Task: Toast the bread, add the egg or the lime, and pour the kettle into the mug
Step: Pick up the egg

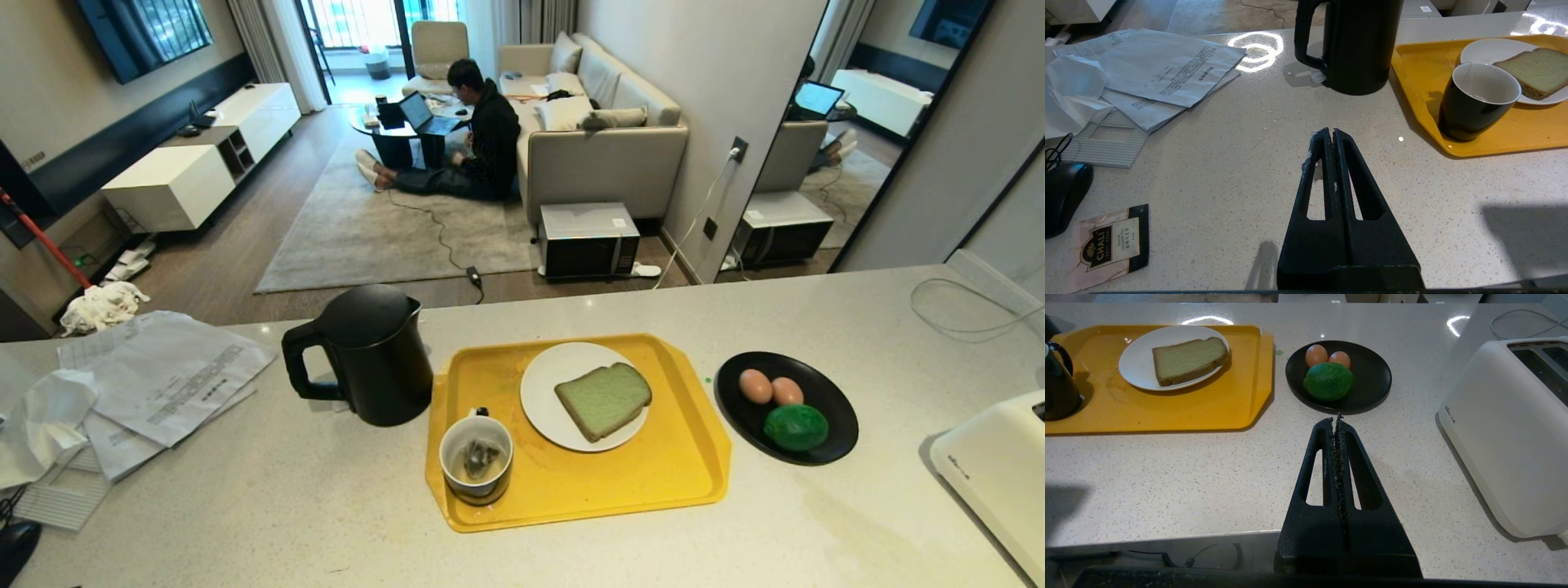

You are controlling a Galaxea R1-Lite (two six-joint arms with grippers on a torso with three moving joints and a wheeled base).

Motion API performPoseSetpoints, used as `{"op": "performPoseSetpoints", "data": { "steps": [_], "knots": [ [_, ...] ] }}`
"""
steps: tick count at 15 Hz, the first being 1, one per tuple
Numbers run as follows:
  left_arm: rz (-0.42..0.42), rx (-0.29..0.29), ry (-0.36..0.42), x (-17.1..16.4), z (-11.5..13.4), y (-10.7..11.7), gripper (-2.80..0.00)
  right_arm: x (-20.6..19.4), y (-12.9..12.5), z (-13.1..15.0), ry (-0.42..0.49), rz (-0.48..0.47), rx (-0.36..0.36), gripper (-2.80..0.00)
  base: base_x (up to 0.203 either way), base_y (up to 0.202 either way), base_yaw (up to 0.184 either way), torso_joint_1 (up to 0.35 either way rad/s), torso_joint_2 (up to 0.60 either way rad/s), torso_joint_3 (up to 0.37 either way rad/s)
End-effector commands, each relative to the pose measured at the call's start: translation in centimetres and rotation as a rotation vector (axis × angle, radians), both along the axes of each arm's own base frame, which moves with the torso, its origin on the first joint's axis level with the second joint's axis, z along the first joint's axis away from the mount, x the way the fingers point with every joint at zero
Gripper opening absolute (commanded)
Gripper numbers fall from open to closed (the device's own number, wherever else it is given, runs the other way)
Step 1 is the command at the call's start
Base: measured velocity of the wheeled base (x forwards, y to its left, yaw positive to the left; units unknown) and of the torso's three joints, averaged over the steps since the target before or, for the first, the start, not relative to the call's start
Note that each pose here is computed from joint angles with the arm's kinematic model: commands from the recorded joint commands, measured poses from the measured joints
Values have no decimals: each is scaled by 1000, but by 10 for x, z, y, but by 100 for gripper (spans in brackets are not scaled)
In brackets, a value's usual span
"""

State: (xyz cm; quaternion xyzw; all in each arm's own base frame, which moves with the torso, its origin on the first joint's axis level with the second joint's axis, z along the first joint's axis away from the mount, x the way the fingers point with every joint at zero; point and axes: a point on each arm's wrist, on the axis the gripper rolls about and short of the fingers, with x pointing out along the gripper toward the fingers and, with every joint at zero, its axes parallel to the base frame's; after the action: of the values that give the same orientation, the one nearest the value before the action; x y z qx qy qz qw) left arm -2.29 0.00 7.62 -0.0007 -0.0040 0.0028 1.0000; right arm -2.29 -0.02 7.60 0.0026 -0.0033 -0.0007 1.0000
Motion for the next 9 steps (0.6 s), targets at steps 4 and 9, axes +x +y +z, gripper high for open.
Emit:
{"op": "performPoseSetpoints", "data": {
  "steps": [4,9],
  "knots": [
    [1,0,0,0,0,0,-280,0,0,0,2,0,1,-280,0,0,0,21,-38,-16],
    [1,0,0,0,0,0,-280,0,0,0,2,0,1,-280,0,0,0,0,0,0]
  ]
}}
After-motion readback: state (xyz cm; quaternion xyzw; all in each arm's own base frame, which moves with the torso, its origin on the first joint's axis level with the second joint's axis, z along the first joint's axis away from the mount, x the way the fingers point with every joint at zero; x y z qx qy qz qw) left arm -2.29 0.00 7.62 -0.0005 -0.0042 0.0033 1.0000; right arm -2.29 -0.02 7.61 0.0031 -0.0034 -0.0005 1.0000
